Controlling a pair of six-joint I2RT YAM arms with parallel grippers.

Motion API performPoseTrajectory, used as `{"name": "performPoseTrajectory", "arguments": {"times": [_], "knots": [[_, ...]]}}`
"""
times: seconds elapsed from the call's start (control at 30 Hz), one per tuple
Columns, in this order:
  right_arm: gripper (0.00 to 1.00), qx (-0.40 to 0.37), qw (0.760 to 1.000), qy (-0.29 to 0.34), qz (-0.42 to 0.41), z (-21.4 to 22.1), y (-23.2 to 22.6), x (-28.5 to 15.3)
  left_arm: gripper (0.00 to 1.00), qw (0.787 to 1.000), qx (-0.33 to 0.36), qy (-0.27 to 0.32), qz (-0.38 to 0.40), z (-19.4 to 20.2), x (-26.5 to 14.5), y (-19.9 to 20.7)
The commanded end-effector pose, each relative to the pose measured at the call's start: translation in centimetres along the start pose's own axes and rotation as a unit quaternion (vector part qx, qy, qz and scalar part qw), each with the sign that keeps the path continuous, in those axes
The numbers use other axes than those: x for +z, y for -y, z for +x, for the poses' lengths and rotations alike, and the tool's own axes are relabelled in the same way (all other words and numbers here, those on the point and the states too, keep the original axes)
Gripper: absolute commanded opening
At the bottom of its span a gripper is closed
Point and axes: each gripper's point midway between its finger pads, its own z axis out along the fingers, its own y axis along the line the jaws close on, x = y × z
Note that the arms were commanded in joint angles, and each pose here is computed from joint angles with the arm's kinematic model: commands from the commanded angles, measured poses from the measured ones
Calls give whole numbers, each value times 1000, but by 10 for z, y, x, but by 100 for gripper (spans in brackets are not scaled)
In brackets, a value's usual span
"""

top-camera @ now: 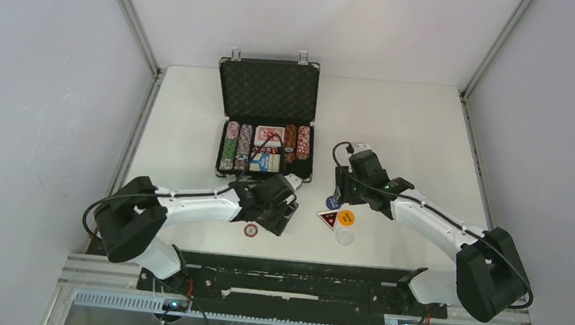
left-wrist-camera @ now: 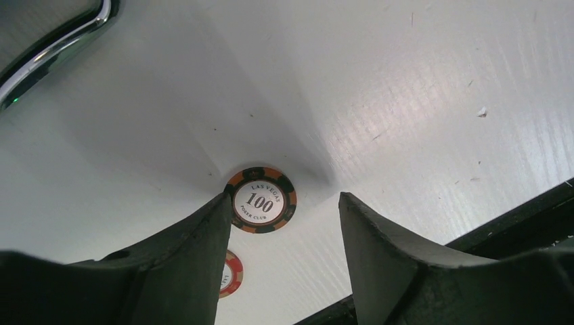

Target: Pack up texas hold em set

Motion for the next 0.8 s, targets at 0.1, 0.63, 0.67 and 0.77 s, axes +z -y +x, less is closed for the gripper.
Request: {"name": "performPoseTrajectory", "arguments": {"times": [0.1, 0.63, 0.67, 0.77], "knots": [[64, 1, 1000, 19, -3, -9, -2, 3, 62, 1000, 0, 1, 2, 0, 1, 3], [64, 3, 1000, 15, -11, -8, -6, 7, 71, 998, -9, 60, -5, -28, -27, -2], [64, 2, 1000, 15, -10, -8, -6, 7, 71, 998, -10, 54, -9, -25, -25, -4], [64, 2, 1000, 14, -8, -8, -5, 8, 71, 999, -12, 42, -13, -16, -18, -8]]}}
